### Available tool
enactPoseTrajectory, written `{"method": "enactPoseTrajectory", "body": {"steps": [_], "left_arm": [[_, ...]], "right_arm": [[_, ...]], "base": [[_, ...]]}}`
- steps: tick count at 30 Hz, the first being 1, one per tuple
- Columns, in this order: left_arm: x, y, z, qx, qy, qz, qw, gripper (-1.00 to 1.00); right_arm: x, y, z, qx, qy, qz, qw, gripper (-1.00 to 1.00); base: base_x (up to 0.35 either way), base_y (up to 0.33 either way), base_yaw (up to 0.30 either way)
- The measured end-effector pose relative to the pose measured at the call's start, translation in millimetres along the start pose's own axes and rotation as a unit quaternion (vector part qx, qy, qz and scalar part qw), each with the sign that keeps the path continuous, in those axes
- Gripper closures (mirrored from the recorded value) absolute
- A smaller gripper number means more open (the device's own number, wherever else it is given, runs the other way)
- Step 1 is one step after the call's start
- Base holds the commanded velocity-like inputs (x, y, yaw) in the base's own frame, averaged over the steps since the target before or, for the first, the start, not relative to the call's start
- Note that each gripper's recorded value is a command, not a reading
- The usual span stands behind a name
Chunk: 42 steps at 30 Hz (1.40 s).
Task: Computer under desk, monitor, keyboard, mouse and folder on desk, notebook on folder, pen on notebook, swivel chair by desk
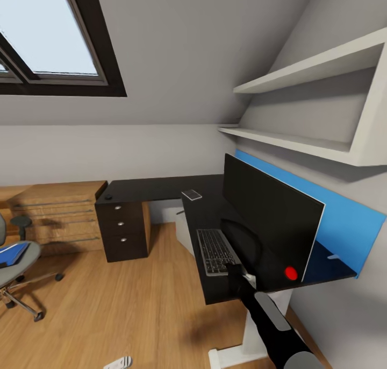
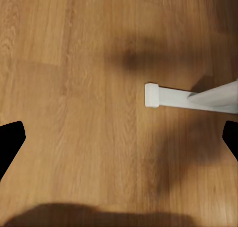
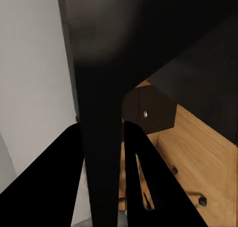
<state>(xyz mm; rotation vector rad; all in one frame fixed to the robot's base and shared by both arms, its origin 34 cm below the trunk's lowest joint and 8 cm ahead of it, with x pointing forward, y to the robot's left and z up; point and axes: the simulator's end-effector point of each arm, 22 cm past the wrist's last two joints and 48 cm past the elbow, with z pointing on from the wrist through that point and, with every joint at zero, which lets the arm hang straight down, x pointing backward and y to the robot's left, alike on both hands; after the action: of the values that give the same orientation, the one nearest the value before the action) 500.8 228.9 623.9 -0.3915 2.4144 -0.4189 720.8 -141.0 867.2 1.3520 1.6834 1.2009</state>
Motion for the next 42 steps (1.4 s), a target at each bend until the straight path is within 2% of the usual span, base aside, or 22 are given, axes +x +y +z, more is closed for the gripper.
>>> {"method": "enactPoseTrajectory", "body": {"steps": [5,25,42], "left_arm": [[-0.2,0.0,-0.2,0.000,0.000,0.000,1.0000,-1.00],[-0.8,0.4,-0.2,0.000,-0.001,0.000,1.0000,-1.00],[-0.6,0.4,0.0,0.000,-0.001,0.001,1.0000,-1.00]], "right_arm": [[-2.2,-1.9,-0.1,0.005,-0.007,-0.009,0.9999,1.00],[-3.6,-4.4,0.1,0.011,-0.010,-0.011,0.9998,1.00],[-4.6,-4.9,0.3,0.012,-0.010,-0.011,0.9998,1.00]], "base": [[0.224,0.000,0.000],[0.140,0.088,0.000],[0.107,-0.030,0.000]]}}
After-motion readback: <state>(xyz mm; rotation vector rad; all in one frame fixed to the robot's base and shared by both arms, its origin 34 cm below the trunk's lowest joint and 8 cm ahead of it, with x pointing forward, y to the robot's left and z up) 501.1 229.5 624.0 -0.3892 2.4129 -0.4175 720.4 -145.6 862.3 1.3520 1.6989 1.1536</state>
